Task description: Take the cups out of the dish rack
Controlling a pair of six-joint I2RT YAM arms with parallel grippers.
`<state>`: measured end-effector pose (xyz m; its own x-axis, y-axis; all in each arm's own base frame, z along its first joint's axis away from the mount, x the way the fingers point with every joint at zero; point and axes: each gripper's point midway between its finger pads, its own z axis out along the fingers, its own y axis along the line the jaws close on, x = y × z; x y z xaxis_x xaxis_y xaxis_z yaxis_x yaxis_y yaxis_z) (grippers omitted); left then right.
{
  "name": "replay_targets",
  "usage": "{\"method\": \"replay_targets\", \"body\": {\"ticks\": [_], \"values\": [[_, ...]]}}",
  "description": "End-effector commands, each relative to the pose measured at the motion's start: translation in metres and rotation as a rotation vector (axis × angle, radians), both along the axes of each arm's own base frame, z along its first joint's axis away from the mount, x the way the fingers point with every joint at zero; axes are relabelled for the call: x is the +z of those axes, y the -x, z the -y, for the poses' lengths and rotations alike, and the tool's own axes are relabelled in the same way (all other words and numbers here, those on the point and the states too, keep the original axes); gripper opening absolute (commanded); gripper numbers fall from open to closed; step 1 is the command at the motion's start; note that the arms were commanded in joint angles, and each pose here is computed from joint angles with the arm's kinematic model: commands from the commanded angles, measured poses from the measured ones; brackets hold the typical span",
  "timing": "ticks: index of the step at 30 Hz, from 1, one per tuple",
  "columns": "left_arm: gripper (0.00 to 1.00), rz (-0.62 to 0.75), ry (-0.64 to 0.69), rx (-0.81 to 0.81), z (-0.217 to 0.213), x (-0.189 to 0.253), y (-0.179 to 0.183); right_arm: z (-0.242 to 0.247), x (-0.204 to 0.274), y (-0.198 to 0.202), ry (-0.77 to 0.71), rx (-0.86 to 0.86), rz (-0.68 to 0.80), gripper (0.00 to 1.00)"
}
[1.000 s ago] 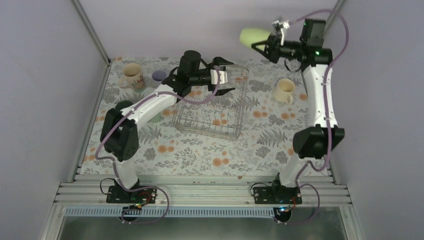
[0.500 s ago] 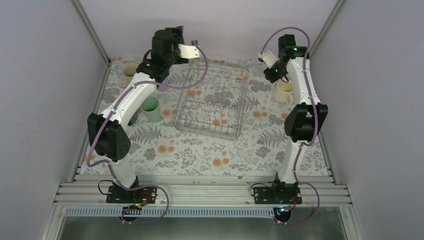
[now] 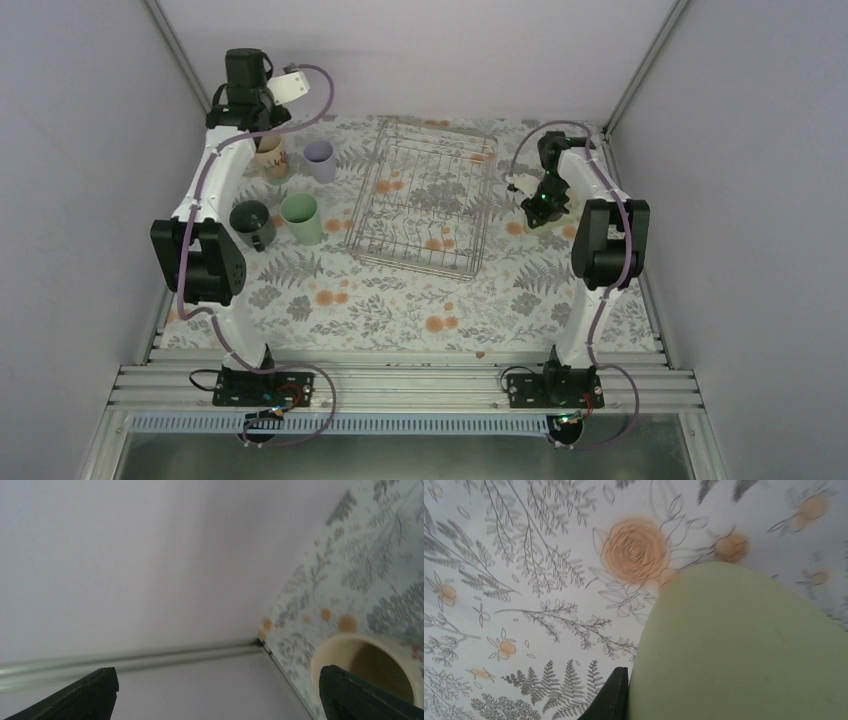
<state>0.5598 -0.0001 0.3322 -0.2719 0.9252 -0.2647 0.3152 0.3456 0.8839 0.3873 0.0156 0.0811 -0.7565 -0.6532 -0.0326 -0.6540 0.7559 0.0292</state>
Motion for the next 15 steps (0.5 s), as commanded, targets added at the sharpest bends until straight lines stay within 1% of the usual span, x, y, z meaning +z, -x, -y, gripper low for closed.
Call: {"method": "replay_targets", "body": {"ticks": [1, 7, 8, 9, 10, 11, 13, 14, 15], "values": [[1.00, -0.063, 0.133, 0.143, -0.038, -0.018, 0.012, 0.005, 0.011, 0.008, 0.039, 0.029, 0.047, 0.03], [1.00, -0.056, 0.293, 0.254, -0.079, -0.018, 0.028, 0.009, -0.001, 0.026, 0.056, 0.028, -0.001, 0.04], [1.00, -0.053, 0.330, 0.268, -0.085, -0.018, 0.031, 0.010, -0.003, 0.026, 0.059, 0.025, -0.002, 0.09], [1.00, -0.057, 0.370, 0.261, -0.086, -0.019, 0.034, 0.010, -0.006, 0.026, 0.059, 0.021, -0.001, 0.19], [1.00, -0.057, 0.405, 0.262, -0.090, -0.019, 0.037, 0.009, -0.007, 0.026, 0.058, 0.020, 0.002, 0.35], [1.00, -0.059, 0.438, 0.261, -0.093, -0.019, 0.040, 0.010, -0.008, 0.024, 0.058, 0.016, 0.013, 0.58], [1.00, -0.055, 0.499, 0.256, -0.097, -0.018, 0.046, 0.011, -0.006, 0.019, 0.064, 0.011, 0.047, 0.83], [1.00, -0.053, 0.528, 0.250, -0.099, -0.017, 0.050, 0.011, -0.001, 0.015, 0.064, 0.008, 0.075, 0.98], [1.00, -0.057, 0.559, 0.240, -0.100, -0.018, 0.054, 0.011, 0.005, 0.008, 0.065, -0.002, 0.116, 1.00]]}}
